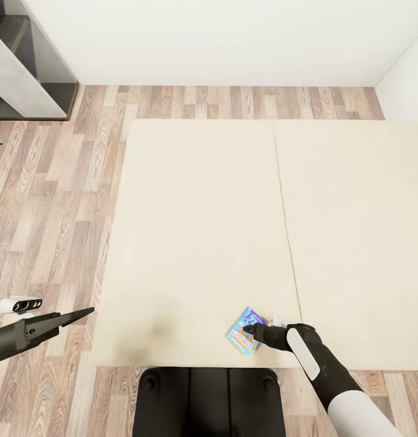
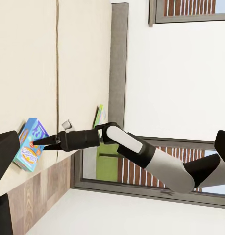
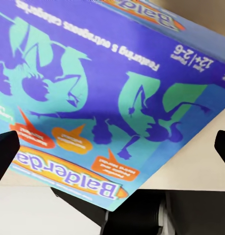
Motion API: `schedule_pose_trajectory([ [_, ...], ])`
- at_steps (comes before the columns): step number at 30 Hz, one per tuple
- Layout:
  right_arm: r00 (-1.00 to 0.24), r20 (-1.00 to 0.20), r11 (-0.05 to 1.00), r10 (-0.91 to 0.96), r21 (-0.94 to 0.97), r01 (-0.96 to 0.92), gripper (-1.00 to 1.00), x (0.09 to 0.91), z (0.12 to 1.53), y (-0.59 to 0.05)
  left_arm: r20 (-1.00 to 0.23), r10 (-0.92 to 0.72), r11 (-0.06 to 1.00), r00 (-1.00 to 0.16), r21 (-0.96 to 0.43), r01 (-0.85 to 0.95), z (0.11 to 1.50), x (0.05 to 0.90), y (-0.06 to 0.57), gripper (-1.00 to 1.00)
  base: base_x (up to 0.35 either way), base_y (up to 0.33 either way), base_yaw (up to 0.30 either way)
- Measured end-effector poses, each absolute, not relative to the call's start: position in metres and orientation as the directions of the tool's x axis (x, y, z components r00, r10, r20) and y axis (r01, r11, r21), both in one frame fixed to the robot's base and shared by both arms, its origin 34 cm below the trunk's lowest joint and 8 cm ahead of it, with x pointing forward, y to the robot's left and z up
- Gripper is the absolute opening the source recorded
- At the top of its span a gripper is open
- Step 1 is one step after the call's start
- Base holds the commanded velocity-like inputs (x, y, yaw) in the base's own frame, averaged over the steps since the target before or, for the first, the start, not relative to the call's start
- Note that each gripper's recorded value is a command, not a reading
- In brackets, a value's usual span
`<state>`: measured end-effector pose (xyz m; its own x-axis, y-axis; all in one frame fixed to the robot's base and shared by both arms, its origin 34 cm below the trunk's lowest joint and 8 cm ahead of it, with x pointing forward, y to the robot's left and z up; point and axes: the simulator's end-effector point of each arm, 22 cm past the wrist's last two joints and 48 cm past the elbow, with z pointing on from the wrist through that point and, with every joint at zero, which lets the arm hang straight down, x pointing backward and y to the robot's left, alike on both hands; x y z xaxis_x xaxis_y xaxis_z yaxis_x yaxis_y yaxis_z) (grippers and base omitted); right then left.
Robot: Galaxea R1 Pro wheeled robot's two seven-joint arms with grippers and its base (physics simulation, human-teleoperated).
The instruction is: Put all the toys in the child's room - the three board games (two on the bed and one on the table), the two jigsaw puzzles on the table, and the tennis ball on the table - inside the toy box on the table in the child's room.
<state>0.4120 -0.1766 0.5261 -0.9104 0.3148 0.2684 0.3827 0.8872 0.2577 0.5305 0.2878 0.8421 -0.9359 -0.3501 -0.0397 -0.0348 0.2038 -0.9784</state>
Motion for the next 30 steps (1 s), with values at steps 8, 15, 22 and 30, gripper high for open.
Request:
schedule_pose_trajectory([
  [8, -0.911, 0.266, 0.887, 0.316, 0.258, 0.383, 1.0, 0.413, 0.526, -0.177, -0.04, -0.35, 0.203, -0.936, -0.978, -0.035, 0.842, 0.531, 0.288, 1.0, 0.0, 0.0, 0.0],
  [15, -0.913, 0.251, 0.887, 0.321, 0.259, 0.383, 1.0, 0.416, 0.525, -0.178, -0.039, -0.351, 0.203, -0.936, -0.979, -0.035, 0.842, 0.53, 0.288, 1.0, 0.0, 0.0, 0.0],
  [22, -0.914, 0.247, 0.886, 0.324, 0.259, 0.384, 1.0, 0.417, 0.525, -0.178, -0.04, -0.351, 0.203, -0.936, -0.979, -0.035, 0.842, 0.53, 0.288, 1.0, 0.0, 0.0, 0.0],
  [30, -0.912, 0.251, 0.872, 0.324, 0.295, 0.391, 1.0, 0.419, 0.528, -0.163, -0.04, -0.35, 0.204, -0.936, -0.978, -0.035, 0.842, 0.531, 0.288, 1.0, 0.0, 0.0, 0.0],
])
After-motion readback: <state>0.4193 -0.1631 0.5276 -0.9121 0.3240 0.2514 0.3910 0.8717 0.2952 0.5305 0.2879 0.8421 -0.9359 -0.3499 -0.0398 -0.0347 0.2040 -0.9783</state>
